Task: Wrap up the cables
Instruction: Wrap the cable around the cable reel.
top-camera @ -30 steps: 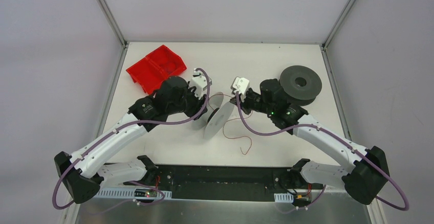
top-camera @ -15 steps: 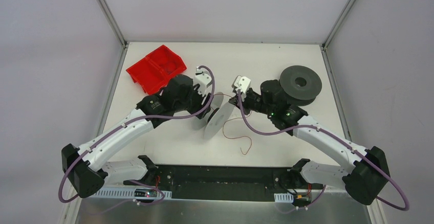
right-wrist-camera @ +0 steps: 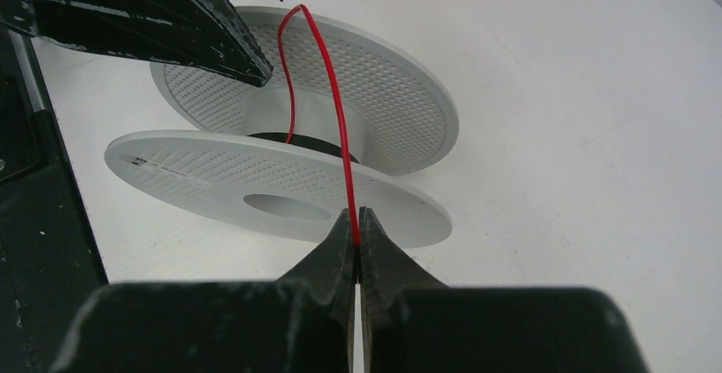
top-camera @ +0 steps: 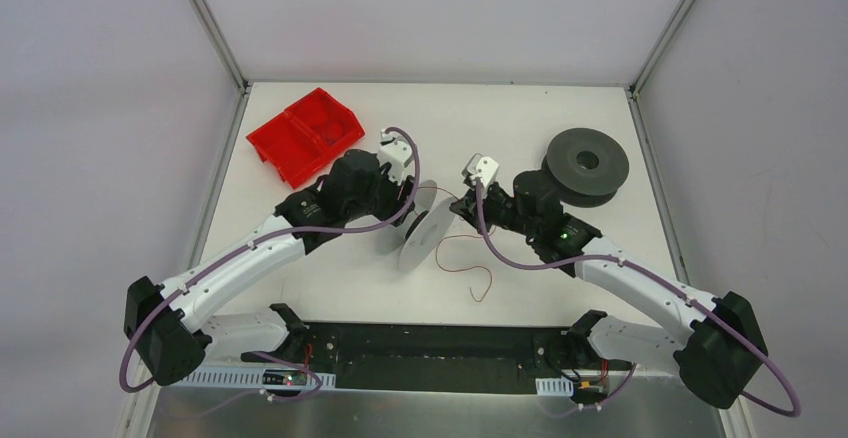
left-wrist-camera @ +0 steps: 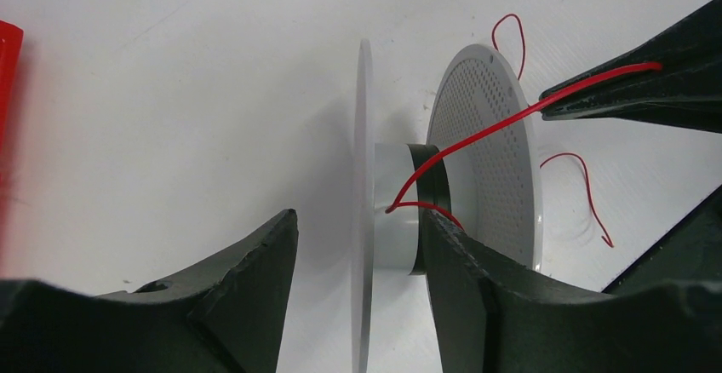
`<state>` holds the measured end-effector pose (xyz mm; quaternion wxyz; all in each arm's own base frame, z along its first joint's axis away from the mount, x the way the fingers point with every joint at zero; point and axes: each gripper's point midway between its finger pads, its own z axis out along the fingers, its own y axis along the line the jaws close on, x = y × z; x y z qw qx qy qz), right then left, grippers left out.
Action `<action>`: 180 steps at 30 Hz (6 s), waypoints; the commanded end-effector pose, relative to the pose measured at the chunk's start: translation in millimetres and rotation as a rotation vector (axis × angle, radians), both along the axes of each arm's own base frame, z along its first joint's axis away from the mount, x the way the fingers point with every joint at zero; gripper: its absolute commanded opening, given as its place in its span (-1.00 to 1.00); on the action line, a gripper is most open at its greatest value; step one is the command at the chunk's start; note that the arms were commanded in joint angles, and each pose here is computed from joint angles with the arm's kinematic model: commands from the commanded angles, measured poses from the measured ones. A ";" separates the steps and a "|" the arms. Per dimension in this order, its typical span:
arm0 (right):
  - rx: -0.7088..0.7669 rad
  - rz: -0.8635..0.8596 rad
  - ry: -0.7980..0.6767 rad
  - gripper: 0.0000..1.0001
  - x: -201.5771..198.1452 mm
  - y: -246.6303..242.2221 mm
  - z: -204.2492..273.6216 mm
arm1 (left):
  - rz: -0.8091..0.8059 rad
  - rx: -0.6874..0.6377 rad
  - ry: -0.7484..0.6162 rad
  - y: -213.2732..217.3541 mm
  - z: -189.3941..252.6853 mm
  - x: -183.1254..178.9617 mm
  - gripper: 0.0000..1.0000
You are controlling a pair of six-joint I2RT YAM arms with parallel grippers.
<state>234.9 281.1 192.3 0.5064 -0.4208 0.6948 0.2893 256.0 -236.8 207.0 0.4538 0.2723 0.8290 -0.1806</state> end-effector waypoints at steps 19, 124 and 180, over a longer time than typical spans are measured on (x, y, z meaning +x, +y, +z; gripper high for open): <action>0.094 -0.008 -0.009 -1.00 -4.6 2.5 17.8 | 0.105 -0.036 -0.096 -1.4 -18.4 30.8 0.00; 0.247 -0.007 0.011 0.26 -10.5 2.8 24.2 | 0.082 0.126 0.081 32.7 -4.9 0.3 -1.00; 0.212 0.037 0.231 -1.00 22.9 29.8 14.9 | 0.007 0.114 0.133 41.4 -19.2 -25.8 -0.43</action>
